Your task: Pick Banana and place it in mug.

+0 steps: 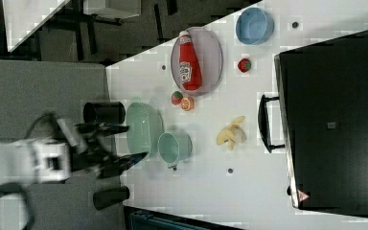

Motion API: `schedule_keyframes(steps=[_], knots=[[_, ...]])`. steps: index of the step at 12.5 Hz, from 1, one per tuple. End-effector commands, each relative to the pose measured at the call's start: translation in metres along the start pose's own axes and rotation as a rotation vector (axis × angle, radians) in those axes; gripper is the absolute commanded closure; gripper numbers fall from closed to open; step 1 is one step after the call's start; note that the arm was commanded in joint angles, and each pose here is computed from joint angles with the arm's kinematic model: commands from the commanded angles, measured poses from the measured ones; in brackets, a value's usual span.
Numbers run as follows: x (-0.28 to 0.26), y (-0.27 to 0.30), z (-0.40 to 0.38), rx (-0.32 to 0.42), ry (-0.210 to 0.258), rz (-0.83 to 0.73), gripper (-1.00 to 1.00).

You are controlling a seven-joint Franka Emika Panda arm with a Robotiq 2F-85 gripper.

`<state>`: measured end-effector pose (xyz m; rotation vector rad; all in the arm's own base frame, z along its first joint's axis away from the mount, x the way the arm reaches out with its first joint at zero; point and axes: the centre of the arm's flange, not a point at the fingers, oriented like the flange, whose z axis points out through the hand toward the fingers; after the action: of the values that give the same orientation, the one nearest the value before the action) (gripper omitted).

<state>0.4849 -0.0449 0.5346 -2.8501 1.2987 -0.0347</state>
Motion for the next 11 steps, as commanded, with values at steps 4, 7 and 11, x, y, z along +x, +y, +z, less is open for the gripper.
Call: schedule_keyframes(steps=[4, 7, 11], knots=[[-0.020, -0.012, 0.203, -0.082, -0.068, -0.114, -1.00], [-0.025, -0.009, 0.281, -0.093, -0.085, -0.225, -1.00], [-0.022, -0.009, 0.344, -0.071, -0.061, -0.327, -1.00]])
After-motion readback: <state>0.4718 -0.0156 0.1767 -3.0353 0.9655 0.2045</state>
